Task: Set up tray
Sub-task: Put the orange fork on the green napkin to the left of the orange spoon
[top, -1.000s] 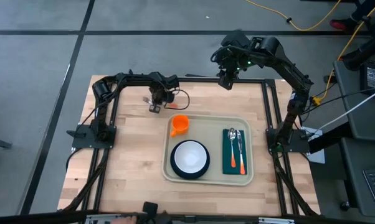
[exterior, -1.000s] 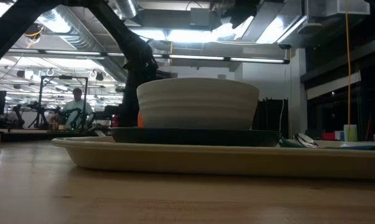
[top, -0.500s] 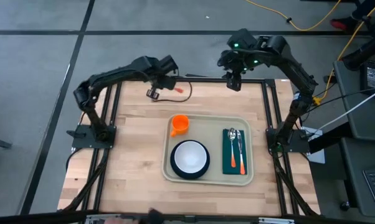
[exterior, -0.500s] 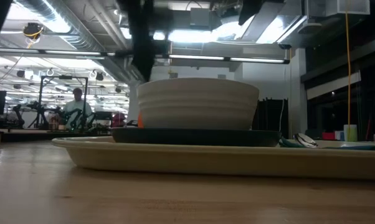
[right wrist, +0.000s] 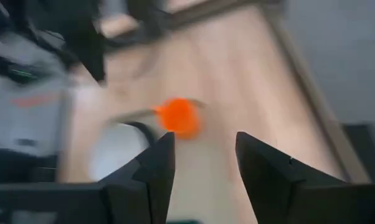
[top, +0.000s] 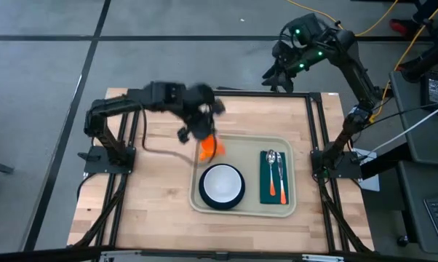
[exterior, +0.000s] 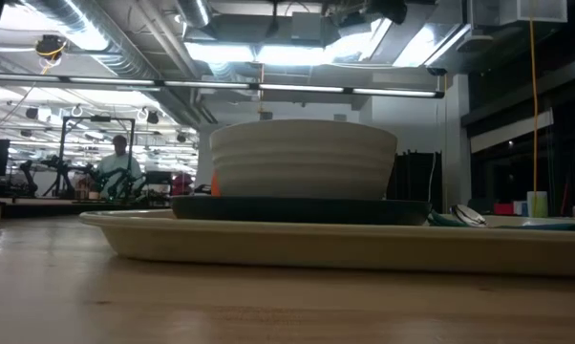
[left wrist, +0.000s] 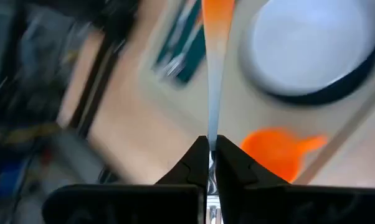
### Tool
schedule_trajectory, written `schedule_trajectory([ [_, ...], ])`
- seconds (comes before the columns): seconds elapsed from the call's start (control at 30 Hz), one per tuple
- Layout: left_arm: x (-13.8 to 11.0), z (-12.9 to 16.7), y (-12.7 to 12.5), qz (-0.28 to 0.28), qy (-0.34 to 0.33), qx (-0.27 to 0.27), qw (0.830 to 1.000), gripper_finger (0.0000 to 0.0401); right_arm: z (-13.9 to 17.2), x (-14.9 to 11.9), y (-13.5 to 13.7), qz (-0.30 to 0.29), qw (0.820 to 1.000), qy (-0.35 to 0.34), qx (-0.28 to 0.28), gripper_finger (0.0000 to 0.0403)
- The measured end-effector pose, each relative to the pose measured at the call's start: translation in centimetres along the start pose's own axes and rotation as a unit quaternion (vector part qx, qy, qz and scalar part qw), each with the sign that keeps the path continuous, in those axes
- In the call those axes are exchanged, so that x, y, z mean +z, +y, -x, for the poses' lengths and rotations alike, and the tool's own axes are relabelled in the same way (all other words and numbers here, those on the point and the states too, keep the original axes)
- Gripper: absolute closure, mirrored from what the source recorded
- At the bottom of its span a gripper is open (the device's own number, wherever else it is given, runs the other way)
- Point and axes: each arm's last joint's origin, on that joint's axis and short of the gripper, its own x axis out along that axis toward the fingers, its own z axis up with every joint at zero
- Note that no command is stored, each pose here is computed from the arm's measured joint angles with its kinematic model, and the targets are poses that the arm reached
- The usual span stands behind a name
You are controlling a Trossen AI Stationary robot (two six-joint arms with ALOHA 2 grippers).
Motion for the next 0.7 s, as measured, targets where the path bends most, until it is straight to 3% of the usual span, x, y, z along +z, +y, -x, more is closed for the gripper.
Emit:
schedule_trajectory([
  [0.13,3.4,-1.9,-1.6,-0.044,-0.037,-0.048,0.997,0.0399,-0.8,0.4,-0.4,-0.028,0.996,-0.015,0.078,0.023],
  [0.37,7.8,-6.1,-4.6,-0.095,-0.026,-0.129,0.987,0.0399,-4.4,0.7,-0.3,-0.071,0.984,0.032,0.158,0.023],
  [0.5,9.4,-7.5,-6.0,-0.111,-0.015,-0.164,0.98,0.0399,-6.4,0.9,0.5,-0.097,0.975,0.065,0.188,0.023],
  [0.7,10.6,-7.1,-7.3,-0.114,-0.03,-0.198,0.973,0.0399,-10.0,1.0,2.9,-0.115,0.961,0.122,0.219,0.023],
])
